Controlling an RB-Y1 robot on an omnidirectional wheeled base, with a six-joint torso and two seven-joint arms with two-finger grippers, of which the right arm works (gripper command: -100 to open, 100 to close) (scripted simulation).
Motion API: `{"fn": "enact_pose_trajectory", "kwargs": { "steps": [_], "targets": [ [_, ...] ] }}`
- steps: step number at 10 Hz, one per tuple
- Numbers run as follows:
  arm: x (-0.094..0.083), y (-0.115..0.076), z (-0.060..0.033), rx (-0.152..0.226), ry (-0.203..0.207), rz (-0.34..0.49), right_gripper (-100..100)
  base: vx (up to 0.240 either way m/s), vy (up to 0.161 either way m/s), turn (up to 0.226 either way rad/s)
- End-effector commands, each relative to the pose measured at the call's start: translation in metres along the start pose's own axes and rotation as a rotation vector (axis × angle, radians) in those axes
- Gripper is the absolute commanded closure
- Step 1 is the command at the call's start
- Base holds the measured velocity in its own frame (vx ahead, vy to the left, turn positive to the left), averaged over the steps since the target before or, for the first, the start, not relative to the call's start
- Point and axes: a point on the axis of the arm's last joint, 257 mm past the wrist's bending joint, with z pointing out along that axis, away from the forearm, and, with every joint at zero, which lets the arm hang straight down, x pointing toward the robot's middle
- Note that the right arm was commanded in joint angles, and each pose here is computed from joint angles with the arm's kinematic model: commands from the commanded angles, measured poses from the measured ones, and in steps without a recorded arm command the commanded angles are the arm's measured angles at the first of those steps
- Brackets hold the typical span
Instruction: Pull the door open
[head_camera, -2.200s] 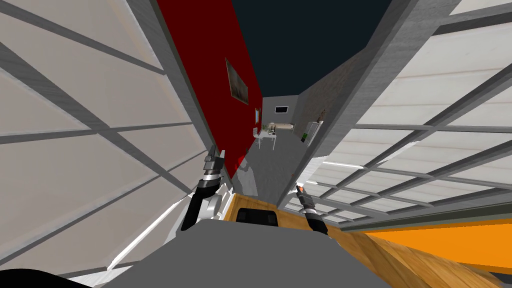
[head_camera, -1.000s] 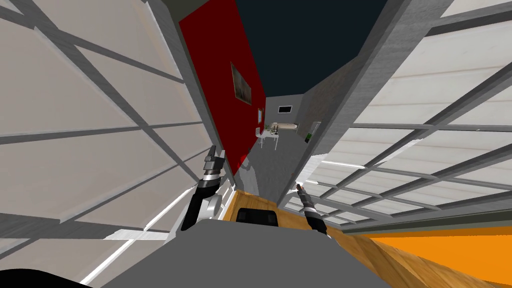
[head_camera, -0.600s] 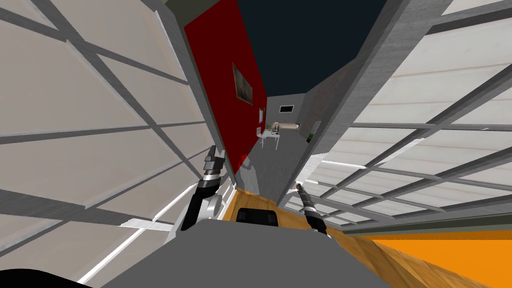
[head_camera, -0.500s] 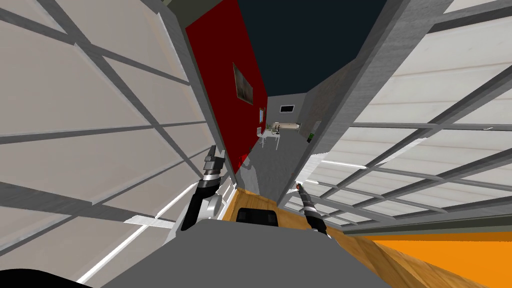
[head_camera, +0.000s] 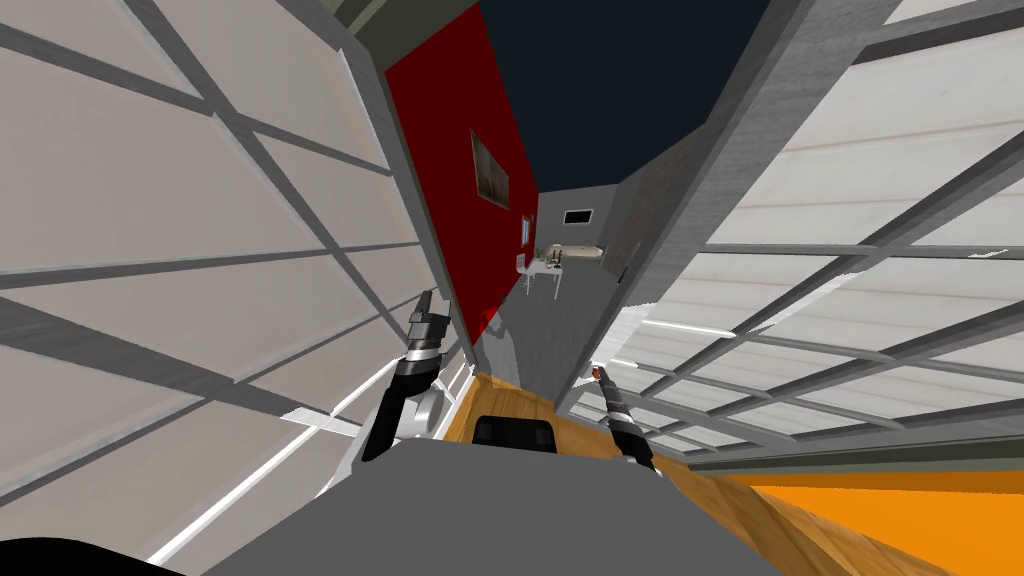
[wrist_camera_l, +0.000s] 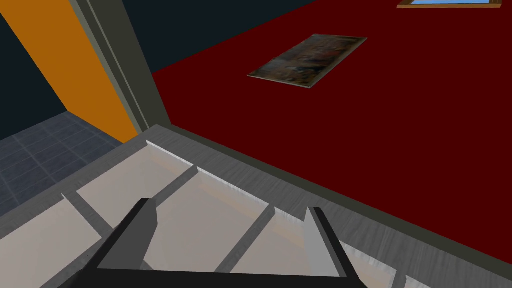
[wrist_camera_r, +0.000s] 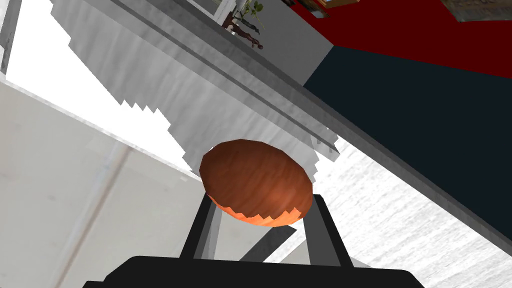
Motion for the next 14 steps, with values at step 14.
{"fn": "enact_pose_trajectory", "kwargs": {
  "steps": [14],
  "targets": [
    [0.0009,0.0087,0.0103,-0.018,-0.045,0.491,100,-0.049,-0.017,0.057]
  ]
}}
